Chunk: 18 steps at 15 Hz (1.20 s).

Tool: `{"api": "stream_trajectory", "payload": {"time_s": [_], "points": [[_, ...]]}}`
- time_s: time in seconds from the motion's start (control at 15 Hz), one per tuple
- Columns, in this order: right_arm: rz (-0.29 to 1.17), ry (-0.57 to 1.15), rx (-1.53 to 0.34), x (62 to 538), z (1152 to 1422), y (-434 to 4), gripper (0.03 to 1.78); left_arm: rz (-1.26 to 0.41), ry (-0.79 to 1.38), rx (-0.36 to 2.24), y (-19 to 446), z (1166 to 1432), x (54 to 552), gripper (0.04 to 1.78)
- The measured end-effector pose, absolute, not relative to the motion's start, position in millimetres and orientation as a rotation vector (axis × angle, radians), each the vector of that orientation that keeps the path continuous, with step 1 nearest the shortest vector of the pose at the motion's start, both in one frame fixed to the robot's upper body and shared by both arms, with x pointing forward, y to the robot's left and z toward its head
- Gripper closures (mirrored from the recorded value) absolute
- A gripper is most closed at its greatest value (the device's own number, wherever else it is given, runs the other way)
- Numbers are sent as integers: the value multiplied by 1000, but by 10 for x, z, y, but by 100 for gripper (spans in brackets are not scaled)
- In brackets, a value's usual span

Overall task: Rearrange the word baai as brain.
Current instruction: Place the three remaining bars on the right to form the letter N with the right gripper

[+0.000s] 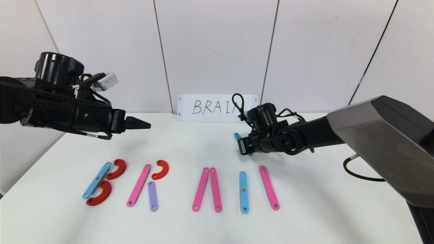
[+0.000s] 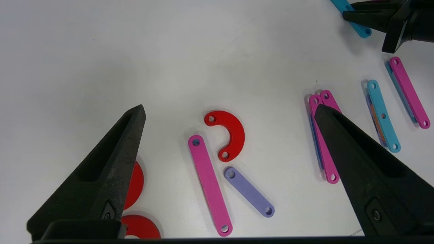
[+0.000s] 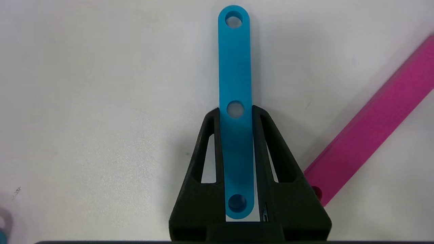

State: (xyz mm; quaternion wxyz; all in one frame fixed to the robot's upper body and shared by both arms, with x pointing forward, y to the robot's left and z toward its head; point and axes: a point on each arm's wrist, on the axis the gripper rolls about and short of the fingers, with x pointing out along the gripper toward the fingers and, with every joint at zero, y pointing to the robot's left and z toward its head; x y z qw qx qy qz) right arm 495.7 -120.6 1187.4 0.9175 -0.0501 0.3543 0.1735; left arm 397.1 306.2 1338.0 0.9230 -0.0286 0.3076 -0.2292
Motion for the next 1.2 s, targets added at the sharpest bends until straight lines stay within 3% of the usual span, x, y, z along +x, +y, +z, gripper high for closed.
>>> {"api": "stream_trajectory", "payload": {"time_s": [0.33, 0.53, 0.87, 1.2], "points": [[361, 699, -97, 4633, 12248, -1390, 153, -470, 632, -59, 3062, 13378, 3973, 8], [377, 739, -88, 4258, 12334, -1670, 153, -470, 635, -60, 3062, 13370, 3981, 8], [459, 779, -106, 3711, 12208, -2138, 153, -474, 643, -59, 3046, 13347, 3991, 8], [494, 746, -152, 3599, 11979, -2326, 153, -475, 647, -58, 3038, 13334, 3998, 8]]}}
